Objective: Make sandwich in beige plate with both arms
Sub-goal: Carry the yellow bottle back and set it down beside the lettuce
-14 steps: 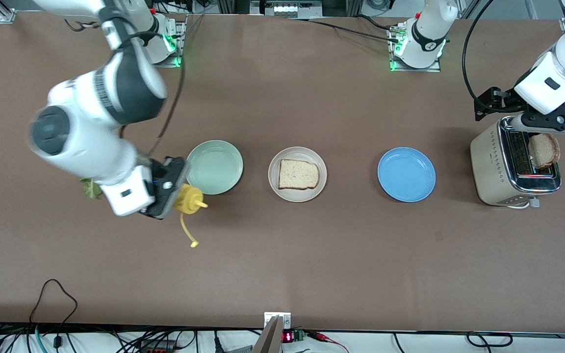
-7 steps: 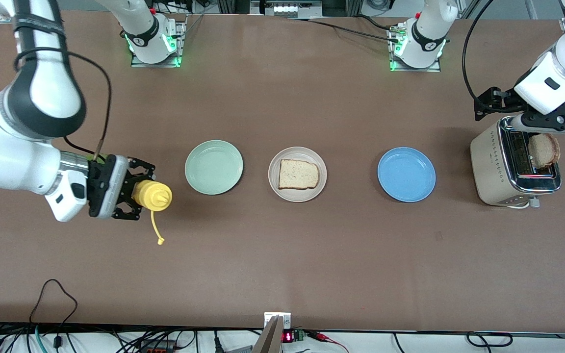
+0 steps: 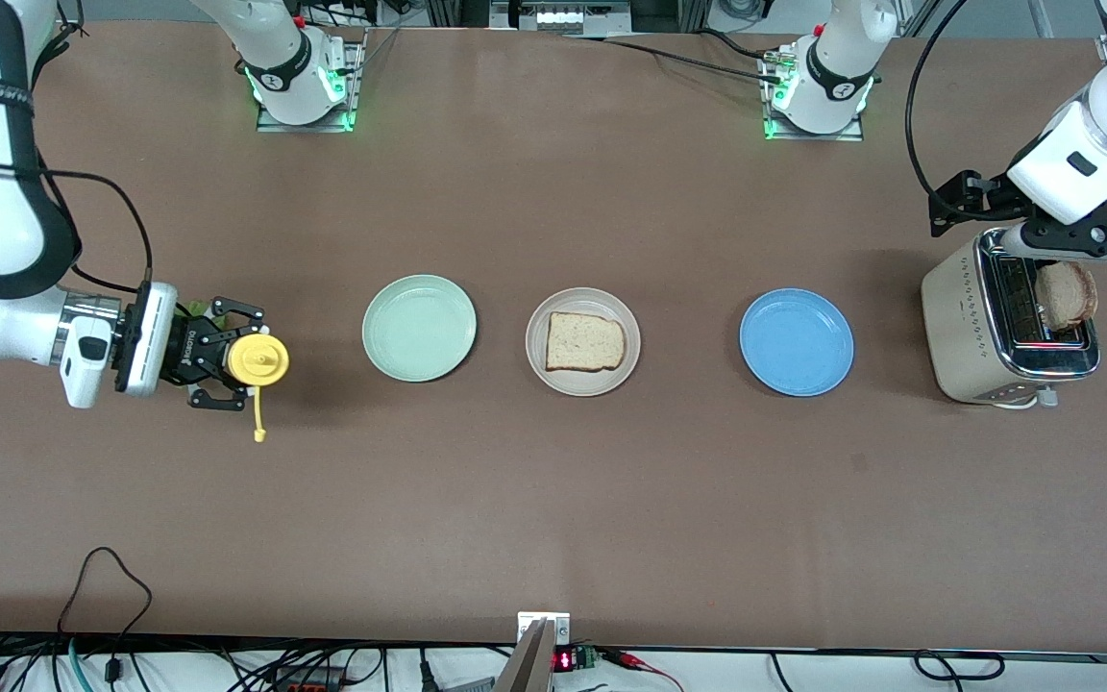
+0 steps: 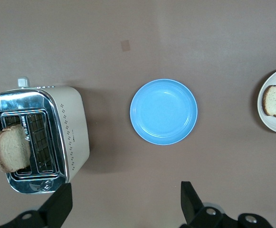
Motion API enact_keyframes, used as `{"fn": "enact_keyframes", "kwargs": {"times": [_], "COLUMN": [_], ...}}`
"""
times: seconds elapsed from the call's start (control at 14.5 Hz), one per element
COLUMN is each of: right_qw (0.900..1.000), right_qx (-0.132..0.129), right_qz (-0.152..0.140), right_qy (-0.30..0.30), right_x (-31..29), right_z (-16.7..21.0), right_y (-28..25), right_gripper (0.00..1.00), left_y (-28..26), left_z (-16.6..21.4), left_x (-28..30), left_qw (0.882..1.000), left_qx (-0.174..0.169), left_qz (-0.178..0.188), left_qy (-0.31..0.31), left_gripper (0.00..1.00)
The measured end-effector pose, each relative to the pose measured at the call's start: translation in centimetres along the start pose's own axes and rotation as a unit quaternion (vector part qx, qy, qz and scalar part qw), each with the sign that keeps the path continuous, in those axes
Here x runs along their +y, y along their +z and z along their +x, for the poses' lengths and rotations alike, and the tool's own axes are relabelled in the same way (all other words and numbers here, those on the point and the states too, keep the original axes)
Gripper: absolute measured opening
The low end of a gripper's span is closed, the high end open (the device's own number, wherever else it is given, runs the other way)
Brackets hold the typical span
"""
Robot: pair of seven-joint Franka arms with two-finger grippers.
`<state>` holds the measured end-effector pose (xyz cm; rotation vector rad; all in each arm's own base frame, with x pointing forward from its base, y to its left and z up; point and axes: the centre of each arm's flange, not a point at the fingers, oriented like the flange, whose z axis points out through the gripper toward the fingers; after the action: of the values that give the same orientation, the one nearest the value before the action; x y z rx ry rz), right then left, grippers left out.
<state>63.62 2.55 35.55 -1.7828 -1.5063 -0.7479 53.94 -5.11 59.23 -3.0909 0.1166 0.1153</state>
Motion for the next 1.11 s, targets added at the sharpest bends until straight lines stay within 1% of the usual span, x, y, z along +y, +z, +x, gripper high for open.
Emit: {"fn": "enact_keyframes", "kwargs": {"times": [0.14, 0.35, 0.55, 0.76, 0.9, 1.11], "right_qw": [0.999, 0.995, 0.99, 0.985, 0.981, 0.975], "right_qx": [0.039, 0.086, 0.119, 0.156, 0.175, 0.203], "right_qz": [0.002, -0.001, -0.004, 0.001, 0.002, -0.002], "right_qy": [-0.025, -0.056, -0.076, -0.079, -0.08, -0.085], "right_x": [-1.2, -3.2, -5.0, -6.0, -6.5, -7.1], "right_z": [-3.5, -7.8, -12.0, -16.9, -19.8, -22.4], "right_y": [0.4, 1.7, 3.7, 5.4, 6.2, 7.3], "right_gripper": [0.4, 0.4, 0.4, 0.4, 0.4, 0.4], "left_y": [0.0, 0.0, 0.0, 0.0, 0.0, 0.0], "left_z": [0.0, 0.0, 0.0, 0.0, 0.0, 0.0], "left_x": [0.0, 0.0, 0.0, -0.3, -0.5, -0.5], "left_qw": [1.0, 1.0, 1.0, 1.0, 1.0, 1.0], "left_qx": [0.0, 0.0, 0.0, 0.0, 0.0, 0.0], "left_qz": [0.0, 0.0, 0.0, 0.0, 0.0, 0.0], "left_qy": [0.0, 0.0, 0.0, -0.003, -0.005, -0.005], "left_gripper": [1.0, 1.0, 1.0, 1.0, 1.0, 1.0]}}
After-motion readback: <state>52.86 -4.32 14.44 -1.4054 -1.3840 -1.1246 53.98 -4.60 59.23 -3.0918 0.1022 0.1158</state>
